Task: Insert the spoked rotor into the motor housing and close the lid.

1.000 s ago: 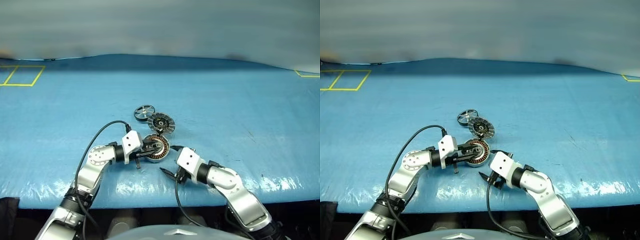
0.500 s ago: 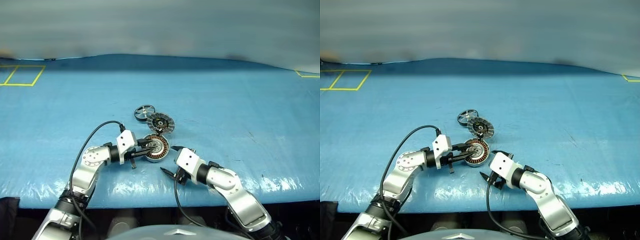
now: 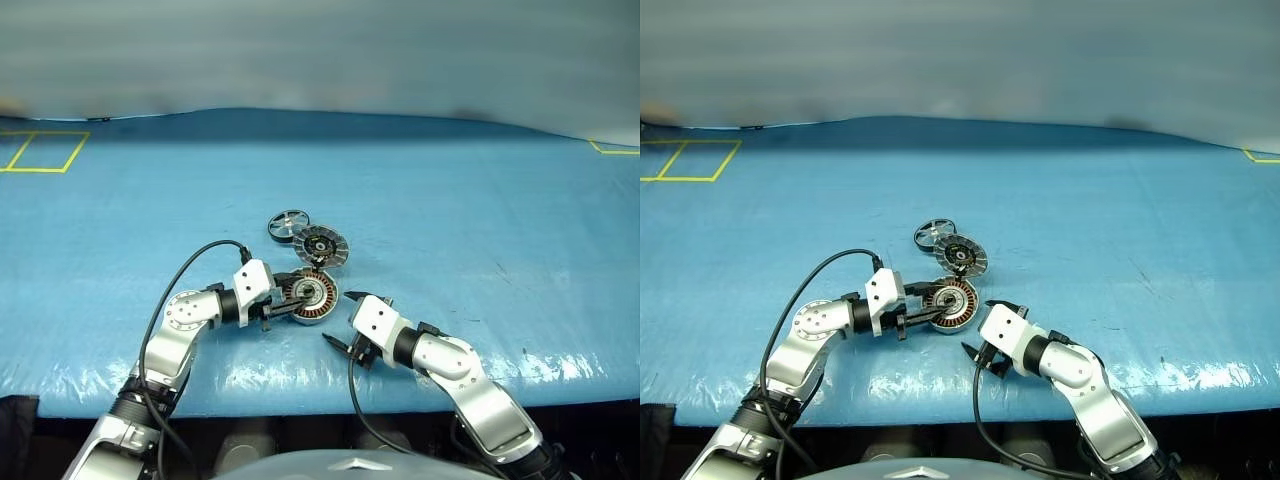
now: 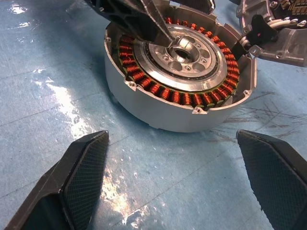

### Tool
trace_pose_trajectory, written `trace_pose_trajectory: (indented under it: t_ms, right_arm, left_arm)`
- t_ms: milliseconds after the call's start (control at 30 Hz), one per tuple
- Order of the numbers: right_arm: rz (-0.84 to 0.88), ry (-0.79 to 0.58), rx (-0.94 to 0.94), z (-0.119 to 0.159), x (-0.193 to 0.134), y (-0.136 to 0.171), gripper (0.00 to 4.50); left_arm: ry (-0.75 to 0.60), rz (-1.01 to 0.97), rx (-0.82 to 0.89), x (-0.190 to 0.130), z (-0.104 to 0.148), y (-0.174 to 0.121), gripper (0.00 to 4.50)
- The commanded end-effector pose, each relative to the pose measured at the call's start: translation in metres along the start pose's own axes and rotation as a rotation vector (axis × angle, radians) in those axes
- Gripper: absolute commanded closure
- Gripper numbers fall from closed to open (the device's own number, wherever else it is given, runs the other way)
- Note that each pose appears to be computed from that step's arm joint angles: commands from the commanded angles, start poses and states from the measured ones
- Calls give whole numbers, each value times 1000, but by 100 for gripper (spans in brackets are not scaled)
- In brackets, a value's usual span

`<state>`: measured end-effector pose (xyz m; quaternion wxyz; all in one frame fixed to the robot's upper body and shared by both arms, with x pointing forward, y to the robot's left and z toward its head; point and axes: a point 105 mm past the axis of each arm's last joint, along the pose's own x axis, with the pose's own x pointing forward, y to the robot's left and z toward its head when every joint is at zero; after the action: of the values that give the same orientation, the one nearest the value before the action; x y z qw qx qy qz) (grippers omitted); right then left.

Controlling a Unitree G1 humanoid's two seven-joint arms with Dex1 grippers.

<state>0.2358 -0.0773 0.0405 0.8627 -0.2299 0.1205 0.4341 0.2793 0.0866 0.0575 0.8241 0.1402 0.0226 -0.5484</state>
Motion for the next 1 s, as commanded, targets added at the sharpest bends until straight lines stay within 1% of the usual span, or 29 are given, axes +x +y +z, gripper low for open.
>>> trace_pose_trajectory:
  t_ms: [33,200,400,533,667,767,833,933,1000]
  right_arm:
    - [-16,-42,-23,10,-2,-4,0]
    - [-18,-38,-25,9,-2,-4,0]
    - [-68,-13,-56,7,-6,-10,0]
    - [-134,3,-99,11,-24,-25,0]
    - [-155,3,-137,18,-47,-40,0]
    - [-127,-37,-152,30,-65,-50,59]
    - [-56,-99,-138,39,-65,-48,125]
    - [0,-122,-130,42,-54,-44,220]
    - [12,-136,-103,44,-42,-44,220]
  left_arm:
    - [-50,17,3,-5,10,3,141]
    - [-104,58,-39,-14,18,9,141]
    - [-153,68,-149,-31,22,12,141]
    - [-111,64,-163,-42,16,12,141]
    - [-92,67,-173,-51,11,10,141]
    - [-85,73,-175,-52,7,8,136]
    - [-76,72,-183,-50,3,3,136]
    - [-75,68,-189,-47,0,-3,136]
    - [-76,67,-191,-46,0,-6,136]
